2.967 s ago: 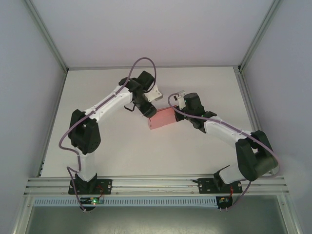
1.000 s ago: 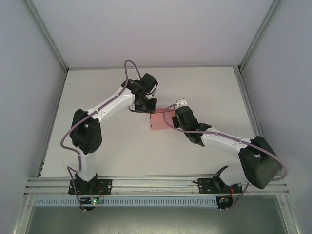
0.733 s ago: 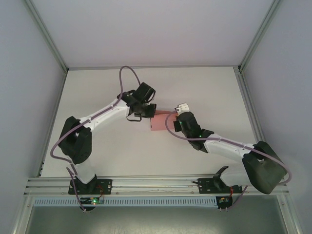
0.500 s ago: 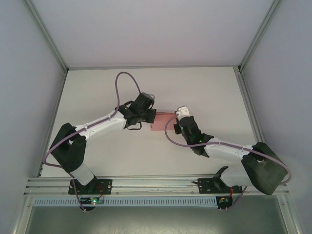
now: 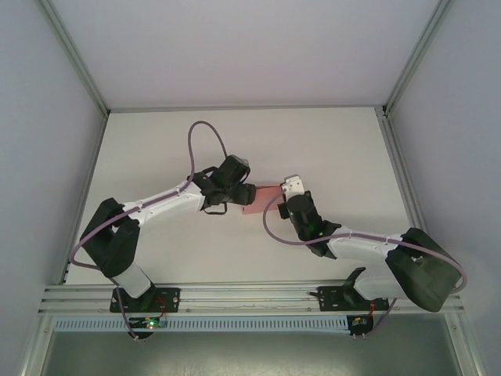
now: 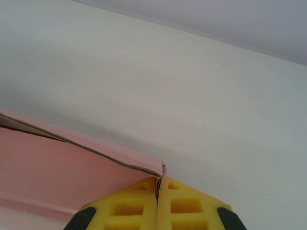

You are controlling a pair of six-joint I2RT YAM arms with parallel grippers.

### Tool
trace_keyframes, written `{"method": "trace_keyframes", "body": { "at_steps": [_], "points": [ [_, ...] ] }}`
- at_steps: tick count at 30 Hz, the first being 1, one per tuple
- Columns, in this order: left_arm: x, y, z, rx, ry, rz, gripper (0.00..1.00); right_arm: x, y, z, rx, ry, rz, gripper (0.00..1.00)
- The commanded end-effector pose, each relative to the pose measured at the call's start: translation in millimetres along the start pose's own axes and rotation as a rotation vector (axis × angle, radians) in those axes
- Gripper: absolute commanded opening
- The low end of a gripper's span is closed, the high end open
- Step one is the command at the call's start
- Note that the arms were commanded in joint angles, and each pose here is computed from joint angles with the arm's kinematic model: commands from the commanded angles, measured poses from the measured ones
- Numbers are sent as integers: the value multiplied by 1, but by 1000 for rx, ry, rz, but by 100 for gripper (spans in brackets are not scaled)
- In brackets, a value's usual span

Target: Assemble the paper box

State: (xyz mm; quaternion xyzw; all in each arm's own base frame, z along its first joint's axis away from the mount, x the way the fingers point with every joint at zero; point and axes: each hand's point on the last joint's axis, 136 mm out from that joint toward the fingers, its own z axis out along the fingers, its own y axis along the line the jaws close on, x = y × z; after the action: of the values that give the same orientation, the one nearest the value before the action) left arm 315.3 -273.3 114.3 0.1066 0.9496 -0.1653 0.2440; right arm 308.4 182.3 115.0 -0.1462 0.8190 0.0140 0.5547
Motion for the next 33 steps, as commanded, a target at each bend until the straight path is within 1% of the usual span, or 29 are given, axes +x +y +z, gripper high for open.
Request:
{"method": "trace_keyframes", "body": {
  "at_steps": [1, 2, 3, 5, 7, 9, 10, 13, 14, 15, 20, 23, 25, 27, 29, 31, 33],
  "points": [
    [23, -19, -25, 60, 104, -7, 73, 49, 15, -2, -65, 162, -122, 0],
    [19, -19, -33, 59, 92, -25, 84, 50, 14, -2, -62, 171, -126, 0],
    [13, -19, -41, 61, 72, -47, 100, 50, 15, -2, -62, 175, -128, 0],
    [2, -17, -53, 67, 25, -98, 100, 50, 14, -2, -59, 173, -123, 0],
    [-9, -4, -59, 36, -30, -175, 100, 50, 14, -3, -59, 168, -118, 0],
    [-14, 18, -62, 2, -53, -331, 100, 50, 14, -4, -61, 165, -116, 0],
    [-17, 23, -61, 34, -51, -396, 100, 50, 14, -4, -60, 165, -117, 0],
    [-24, 21, -52, 222, -23, -553, 100, 51, 13, -4, -55, 168, -119, 0],
    [-26, 16, -48, 281, -11, -573, 100, 52, 13, -4, -54, 173, -121, 0],
    [-26, 13, -43, 309, 8, -593, 100, 51, 13, -4, -51, 171, -122, 0],
    [-17, -1, -17, 383, 124, -591, 99, 51, 15, -2, -42, 174, -127, 0],
    [-8, -7, -9, 424, 161, -582, 93, 53, 15, 0, -30, 184, -126, 0],
    [1, -4, -3, 422, 178, -589, 80, 56, 14, 0, -23, 188, -121, 0],
    [12, -3, 5, 433, 191, -596, 70, 55, 16, -1, -26, 182, -114, 0],
    [21, 2, 16, 428, 206, -619, 68, 55, 17, -3, -24, 171, -104, 0],
    [29, 4, 26, 417, 226, -619, 60, 56, 16, -4, -22, 170, -94, 0],
    [37, 8, 33, 399, 247, -622, 55, 57, 15, -5, -24, 174, -89, 0]
  ]
}}
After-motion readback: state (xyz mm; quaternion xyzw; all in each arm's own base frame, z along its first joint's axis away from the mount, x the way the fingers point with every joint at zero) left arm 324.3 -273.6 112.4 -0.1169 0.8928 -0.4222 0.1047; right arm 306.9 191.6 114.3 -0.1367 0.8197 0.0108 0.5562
